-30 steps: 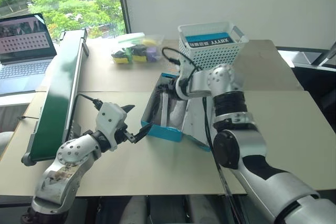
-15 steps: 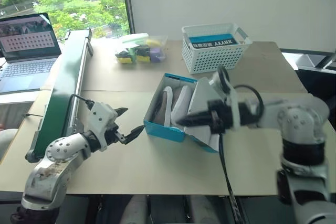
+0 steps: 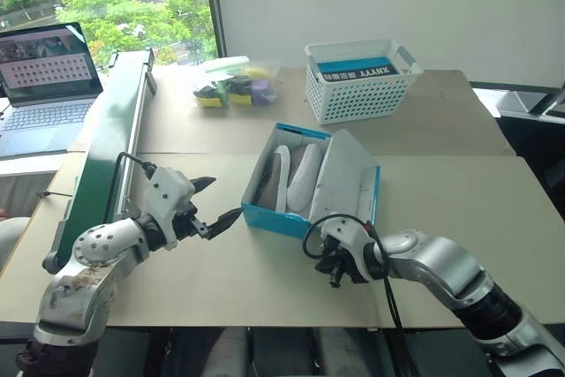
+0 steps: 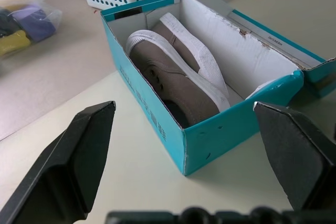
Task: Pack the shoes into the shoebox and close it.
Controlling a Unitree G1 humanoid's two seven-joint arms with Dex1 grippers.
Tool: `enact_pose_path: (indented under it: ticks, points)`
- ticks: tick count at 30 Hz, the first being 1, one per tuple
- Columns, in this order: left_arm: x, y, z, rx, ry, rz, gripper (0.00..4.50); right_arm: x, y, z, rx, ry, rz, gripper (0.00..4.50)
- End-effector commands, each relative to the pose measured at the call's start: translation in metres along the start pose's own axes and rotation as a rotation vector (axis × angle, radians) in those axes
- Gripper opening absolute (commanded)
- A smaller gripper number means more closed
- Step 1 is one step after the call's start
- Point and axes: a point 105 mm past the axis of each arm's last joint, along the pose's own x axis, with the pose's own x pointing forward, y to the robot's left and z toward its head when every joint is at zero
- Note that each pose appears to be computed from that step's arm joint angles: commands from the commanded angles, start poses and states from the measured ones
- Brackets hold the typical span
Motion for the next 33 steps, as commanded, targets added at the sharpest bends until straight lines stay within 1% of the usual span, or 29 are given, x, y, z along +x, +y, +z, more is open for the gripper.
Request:
enact_pose_path:
  ticks: [1, 3, 4, 8, 9, 12, 14, 15, 18, 19, 20, 21, 22, 23, 26, 28, 30, 31, 32, 33]
  points:
    - [0.001, 0.001, 0.007, 0.036, -0.02, -0.017, 4.5, -0.01, -0.055, -0.032, 0.134, 0.027, -0.373, 0.13]
    - [0.002, 0.002, 0.008, 0.038, -0.022, -0.023, 4.5, -0.016, -0.065, -0.044, 0.21, 0.003, -0.482, 0.13]
    - [0.004, 0.002, 0.008, 0.038, -0.024, -0.028, 4.5, -0.021, -0.071, -0.049, 0.299, -0.041, -0.556, 0.13]
    - [0.008, 0.002, 0.009, 0.041, -0.026, -0.043, 4.5, -0.033, -0.089, -0.068, 0.571, -0.176, -0.751, 0.13]
    - [0.008, 0.002, 0.009, 0.042, -0.026, -0.045, 4.5, -0.034, -0.091, -0.071, 0.613, -0.199, -0.776, 0.13]
    - [0.01, 0.001, 0.01, 0.047, -0.028, -0.054, 4.5, -0.034, -0.098, -0.079, 0.918, -0.349, -0.809, 0.13]
    - [0.01, 0.0, 0.011, 0.05, -0.029, -0.056, 4.5, -0.035, -0.101, -0.083, 1.063, -0.43, -0.816, 0.13]
    - [0.01, 0.001, 0.012, 0.051, -0.028, -0.057, 4.5, -0.032, -0.1, -0.084, 1.17, -0.479, -0.786, 0.13]
    - [0.01, 0.001, 0.012, 0.053, -0.027, -0.057, 4.5, -0.025, -0.098, -0.081, 1.378, -0.59, -0.692, 0.13]
    - [0.009, 0.001, 0.012, 0.056, -0.026, -0.056, 4.5, -0.023, -0.094, -0.052, 1.471, -0.758, -0.485, 0.13]
    - [0.009, 0.0, 0.012, 0.057, -0.025, -0.056, 4.5, -0.028, -0.091, -0.024, 1.521, -0.912, -0.295, 0.13]
    - [0.009, 0.0, 0.012, 0.058, -0.025, -0.055, 4.5, -0.04, -0.087, 0.006, 1.551, -1.078, -0.091, 0.13]
    - [0.009, -0.001, 0.012, 0.058, -0.025, -0.056, 4.5, -0.055, -0.085, 0.027, 1.54, -1.204, 0.059, 0.13]
    - [0.01, -0.001, 0.012, 0.058, -0.025, -0.056, 4.5, -0.064, -0.083, 0.036, 1.526, -1.259, 0.129, 0.13]
    - [0.01, -0.002, 0.013, 0.061, -0.025, -0.055, 4.5, -0.086, -0.084, 0.057, 1.457, -1.376, 0.259, 0.13]
    - [0.01, -0.001, 0.013, 0.061, -0.026, -0.047, 4.5, -0.109, -0.072, 0.091, 1.3, -1.462, 0.437, 0.13]
    - [0.009, -0.001, 0.013, 0.061, -0.026, -0.04, 4.5, -0.126, -0.052, 0.118, 1.112, -1.475, 0.586, 0.13]
    - [0.009, -0.001, 0.013, 0.061, -0.026, -0.038, 4.5, -0.13, -0.038, 0.129, 0.996, -1.445, 0.636, 0.13]
    - [0.009, -0.001, 0.013, 0.06, -0.027, -0.033, 4.5, -0.132, -0.019, 0.14, 0.858, -1.384, 0.705, 0.13]
    - [0.008, -0.001, 0.013, 0.06, -0.027, -0.029, 4.5, -0.127, -0.001, 0.147, 0.717, -1.293, 0.725, 0.13]
